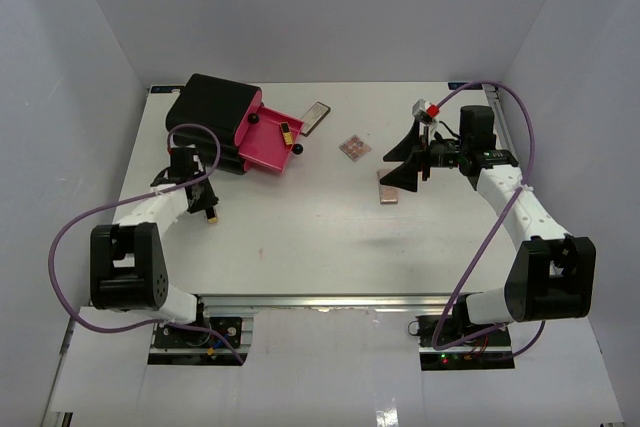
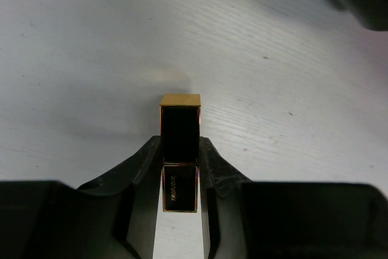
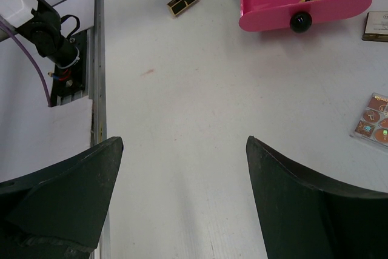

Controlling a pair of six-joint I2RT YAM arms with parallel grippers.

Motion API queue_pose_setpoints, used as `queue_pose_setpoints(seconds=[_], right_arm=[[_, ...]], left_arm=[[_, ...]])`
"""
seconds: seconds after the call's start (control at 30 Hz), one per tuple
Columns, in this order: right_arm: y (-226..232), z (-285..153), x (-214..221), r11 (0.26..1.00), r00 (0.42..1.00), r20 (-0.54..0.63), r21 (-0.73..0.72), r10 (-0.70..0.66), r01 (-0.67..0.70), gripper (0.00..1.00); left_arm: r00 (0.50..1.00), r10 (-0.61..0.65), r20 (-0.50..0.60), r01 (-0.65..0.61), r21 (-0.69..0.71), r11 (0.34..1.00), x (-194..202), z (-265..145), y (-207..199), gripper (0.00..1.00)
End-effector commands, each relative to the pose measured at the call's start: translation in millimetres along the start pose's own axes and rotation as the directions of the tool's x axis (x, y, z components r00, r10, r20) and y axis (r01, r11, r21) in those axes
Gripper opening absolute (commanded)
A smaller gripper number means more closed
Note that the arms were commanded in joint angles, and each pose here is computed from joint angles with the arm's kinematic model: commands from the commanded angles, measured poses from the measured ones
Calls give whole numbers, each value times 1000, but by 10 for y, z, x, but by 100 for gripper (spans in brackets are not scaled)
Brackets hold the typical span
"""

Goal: Organize the makeup

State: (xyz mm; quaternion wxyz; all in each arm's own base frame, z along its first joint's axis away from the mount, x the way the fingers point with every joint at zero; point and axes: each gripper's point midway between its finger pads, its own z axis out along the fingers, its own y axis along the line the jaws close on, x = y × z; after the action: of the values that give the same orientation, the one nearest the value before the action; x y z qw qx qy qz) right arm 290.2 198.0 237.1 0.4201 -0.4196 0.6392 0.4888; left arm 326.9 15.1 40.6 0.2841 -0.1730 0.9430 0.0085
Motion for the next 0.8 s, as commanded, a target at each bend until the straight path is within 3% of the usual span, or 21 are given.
queue_pose_setpoints(seconds=[0.0,0.2,0.33,0.47,0.77], right_arm=[[39,-26,-73,999,999,23,-23,-26,27,89],[32,-28,-73,999,999,24,-23,-24,25,89],[18,-25,-57,1000,1000,21,-19,-20,20,89],[0,-23,-38,1000,1000,18,-15,-13,13,89],[-56,-35,-8,1000,1000,13,1,-6,6,89]], left_arm=[[995,-7,95,-19,272,962,-146,-469,-572,7],[958,106,266,-220,445,868,-173,-1215,-1390,5],[921,154,358,-313,445,839,-303,-1508,-1822,5],[884,231,407,-383,346,856,-605,-1431,-2054,6],[817,427,388,-495,89,864,-1102,-754,-2325,9]])
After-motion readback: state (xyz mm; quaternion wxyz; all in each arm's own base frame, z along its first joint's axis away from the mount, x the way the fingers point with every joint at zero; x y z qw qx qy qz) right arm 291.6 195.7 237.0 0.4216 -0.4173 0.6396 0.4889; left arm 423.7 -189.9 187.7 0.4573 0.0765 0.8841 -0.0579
